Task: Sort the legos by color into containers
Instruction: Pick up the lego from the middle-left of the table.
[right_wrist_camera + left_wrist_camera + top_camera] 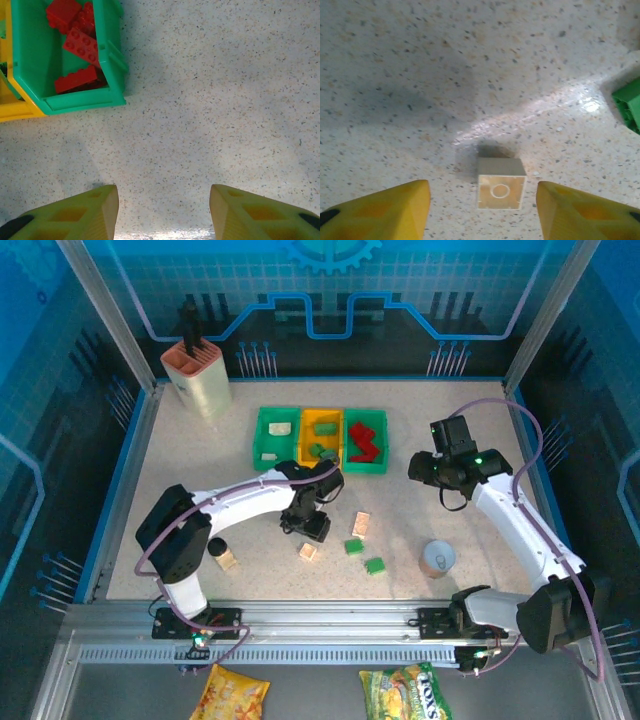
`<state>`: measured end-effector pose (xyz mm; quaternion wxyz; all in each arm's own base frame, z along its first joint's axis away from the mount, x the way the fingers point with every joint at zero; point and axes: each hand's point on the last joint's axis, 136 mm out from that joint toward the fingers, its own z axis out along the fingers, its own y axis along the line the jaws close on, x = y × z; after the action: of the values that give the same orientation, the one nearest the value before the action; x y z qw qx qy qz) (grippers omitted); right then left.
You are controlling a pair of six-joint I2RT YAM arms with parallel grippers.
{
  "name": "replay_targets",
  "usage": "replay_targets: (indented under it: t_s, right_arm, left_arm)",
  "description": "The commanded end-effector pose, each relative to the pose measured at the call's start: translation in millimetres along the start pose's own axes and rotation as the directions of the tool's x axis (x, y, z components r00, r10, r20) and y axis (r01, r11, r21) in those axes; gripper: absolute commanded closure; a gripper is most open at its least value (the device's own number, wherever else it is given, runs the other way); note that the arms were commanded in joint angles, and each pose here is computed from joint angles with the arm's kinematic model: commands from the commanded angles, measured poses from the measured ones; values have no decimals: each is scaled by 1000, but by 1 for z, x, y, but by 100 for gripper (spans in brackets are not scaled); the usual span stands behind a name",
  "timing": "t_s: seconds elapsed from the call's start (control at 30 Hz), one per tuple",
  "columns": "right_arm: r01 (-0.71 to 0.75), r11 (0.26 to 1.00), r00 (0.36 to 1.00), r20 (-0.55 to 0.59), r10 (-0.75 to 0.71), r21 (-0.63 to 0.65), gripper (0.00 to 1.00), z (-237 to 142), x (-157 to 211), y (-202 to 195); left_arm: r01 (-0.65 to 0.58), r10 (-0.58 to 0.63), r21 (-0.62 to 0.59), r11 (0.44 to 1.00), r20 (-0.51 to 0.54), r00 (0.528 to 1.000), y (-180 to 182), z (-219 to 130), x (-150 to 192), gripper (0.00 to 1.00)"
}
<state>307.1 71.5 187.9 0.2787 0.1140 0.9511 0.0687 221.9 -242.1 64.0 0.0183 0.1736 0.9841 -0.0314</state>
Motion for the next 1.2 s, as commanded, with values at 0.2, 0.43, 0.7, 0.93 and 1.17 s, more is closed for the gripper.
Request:
replay_targets:
  t_s: [0.2,0.43,0.7,0.93,1.17]
  right_arm:
    - [5,1000,1000,-14,-5,15,48,1,3,-4]
    - [1,1000,1000,-16,-1,6,48,3,2,-2]
    - [2,1000,1000,-16,-2,2,48,2,1,0]
    - [4,1000,1000,-12,-4,-2,48,-1,0,1]
    - [3,1000,1000,-9,-3,0,48,-3,-1,0]
  left_arm:
    - [30,-33,-34,999,-88,996,-9,30,28,35]
    - [25,-29,-42,999,-118,993,-9,48,36,40]
    - [16,-21,-46,999,-115,993,-9,51,35,57]
    - [13,-17,-53,999,-90,996,-8,41,30,67]
    - [28,-29,-31,999,-34,999,-5,20,15,69]
